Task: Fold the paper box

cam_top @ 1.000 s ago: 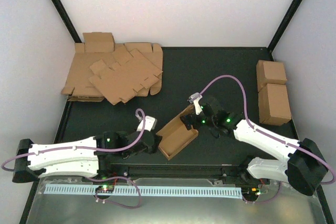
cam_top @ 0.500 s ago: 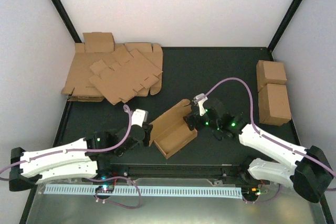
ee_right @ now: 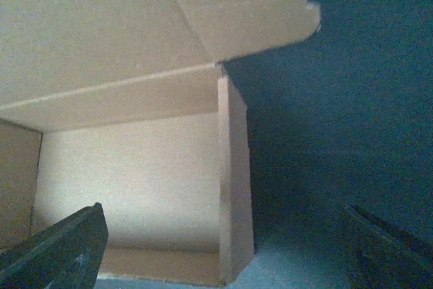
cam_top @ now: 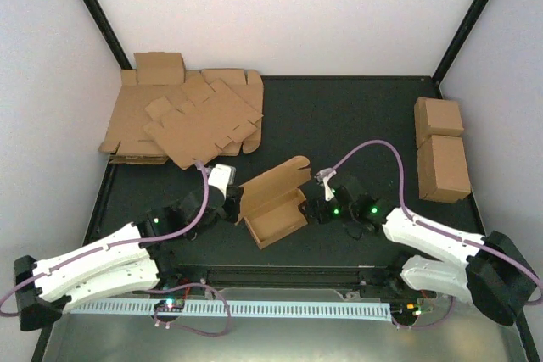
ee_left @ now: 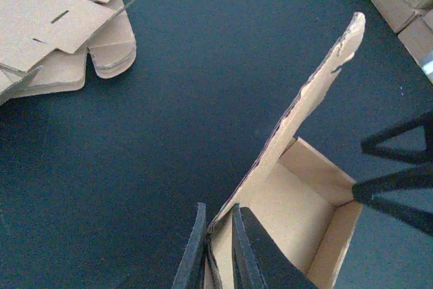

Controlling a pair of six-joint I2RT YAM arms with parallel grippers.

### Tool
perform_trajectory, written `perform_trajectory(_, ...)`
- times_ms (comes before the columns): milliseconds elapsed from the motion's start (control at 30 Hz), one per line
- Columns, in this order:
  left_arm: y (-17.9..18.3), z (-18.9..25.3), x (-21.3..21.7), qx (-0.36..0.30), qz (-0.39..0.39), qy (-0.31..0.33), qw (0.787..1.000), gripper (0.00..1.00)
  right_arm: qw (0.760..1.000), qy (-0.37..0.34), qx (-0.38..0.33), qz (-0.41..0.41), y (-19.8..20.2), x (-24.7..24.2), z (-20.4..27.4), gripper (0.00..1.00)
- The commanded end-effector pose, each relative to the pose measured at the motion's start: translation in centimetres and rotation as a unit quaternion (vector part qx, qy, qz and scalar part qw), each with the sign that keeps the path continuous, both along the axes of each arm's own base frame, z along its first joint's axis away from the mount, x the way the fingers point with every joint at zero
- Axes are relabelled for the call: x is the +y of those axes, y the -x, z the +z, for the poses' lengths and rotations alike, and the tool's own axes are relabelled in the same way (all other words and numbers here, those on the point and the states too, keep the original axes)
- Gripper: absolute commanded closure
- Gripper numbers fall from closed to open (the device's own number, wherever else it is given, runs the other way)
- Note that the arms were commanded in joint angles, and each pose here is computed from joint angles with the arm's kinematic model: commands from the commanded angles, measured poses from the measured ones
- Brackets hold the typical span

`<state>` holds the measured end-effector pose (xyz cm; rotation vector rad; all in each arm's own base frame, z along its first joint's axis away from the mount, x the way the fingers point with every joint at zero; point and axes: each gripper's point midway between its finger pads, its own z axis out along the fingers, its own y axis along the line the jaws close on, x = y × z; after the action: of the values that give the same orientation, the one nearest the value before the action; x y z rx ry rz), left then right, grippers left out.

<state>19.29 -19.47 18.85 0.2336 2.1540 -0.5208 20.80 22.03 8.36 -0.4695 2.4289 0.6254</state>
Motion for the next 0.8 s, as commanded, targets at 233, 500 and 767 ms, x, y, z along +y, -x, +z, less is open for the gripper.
perform_trajectory(233,-2.6,2.3,-0.8,-0.033,-0.019,0.027,0.999,0.87,0.996,-0.067,0.051,0.018,2.2,2.4,-1.1,0.04)
perform_trajectory(500,-4.0,2.3,-1.4,-0.029,-0.027,0.032,0.999,0.87,0.993,-0.091,0.064,0.03,4.3,3.4,-1.1,0.05)
perform_trajectory(767,-5.6,2.7,-1.4,-0.034,-0.029,0.034,0.998,0.87,0.994,-0.096,0.05,0.029,4.5,3.3,-0.5,0.02)
